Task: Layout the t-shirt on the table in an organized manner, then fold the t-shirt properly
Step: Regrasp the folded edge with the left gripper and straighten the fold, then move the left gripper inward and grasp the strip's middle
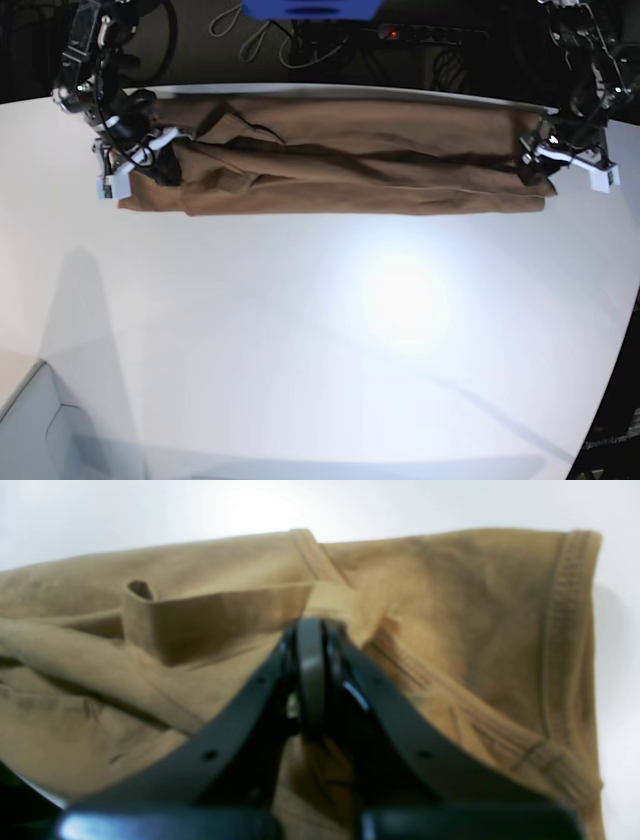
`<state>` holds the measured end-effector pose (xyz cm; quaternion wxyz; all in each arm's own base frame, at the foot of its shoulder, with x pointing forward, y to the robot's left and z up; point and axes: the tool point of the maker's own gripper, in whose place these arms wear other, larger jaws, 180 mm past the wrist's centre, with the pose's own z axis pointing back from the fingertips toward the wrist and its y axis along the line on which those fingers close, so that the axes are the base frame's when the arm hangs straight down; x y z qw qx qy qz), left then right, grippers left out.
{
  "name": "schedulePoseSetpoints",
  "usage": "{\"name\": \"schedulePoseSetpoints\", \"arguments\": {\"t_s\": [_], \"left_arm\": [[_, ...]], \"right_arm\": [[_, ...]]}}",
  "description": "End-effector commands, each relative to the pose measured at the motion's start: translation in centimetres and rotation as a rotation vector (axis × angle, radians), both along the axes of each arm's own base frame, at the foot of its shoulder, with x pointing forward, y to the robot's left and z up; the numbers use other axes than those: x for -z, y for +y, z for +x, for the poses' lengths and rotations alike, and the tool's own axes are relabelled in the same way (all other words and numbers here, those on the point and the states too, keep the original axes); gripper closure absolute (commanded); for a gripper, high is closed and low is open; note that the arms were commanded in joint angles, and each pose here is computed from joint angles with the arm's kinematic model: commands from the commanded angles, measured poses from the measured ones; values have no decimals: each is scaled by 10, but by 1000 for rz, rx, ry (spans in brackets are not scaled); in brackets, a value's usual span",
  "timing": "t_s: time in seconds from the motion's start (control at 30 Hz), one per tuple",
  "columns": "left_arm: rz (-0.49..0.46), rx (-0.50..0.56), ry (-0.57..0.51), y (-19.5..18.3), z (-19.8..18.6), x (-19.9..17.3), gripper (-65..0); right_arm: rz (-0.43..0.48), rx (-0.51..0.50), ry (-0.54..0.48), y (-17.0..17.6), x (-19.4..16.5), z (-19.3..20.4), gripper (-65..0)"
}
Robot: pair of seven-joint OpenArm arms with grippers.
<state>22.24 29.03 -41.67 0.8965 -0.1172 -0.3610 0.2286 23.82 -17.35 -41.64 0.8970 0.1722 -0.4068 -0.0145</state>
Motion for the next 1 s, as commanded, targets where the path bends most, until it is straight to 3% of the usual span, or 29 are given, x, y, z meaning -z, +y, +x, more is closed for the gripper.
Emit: {"name": "schedulePoseSetpoints", "arguments": {"t_s": [0.0, 0.23, 0.43, 0.53, 0.77, 0.97], "left_arm": [[15, -2, -26, 7, 4, -8, -424], [1, -10, -4, 7, 0, 1, -424], [-40, 44, 59, -14, -4, 26, -418], [-22, 46, 90, -14, -9, 34, -331], [-8, 50, 88, -12, -6, 33, 0], [10, 58, 46, -9, 9, 18, -2]], "right_arm": [[0, -3, -41, -2, -10, 6, 0], [0, -4, -38, -2, -10, 5, 0], [-1, -4, -40, -2, -10, 6, 0], [-1, -5, -41, -2, -11, 7, 0], [-2, -5, -44, -2, -11, 7, 0], [-2, -5, -42, -2, -11, 7, 0]]}}
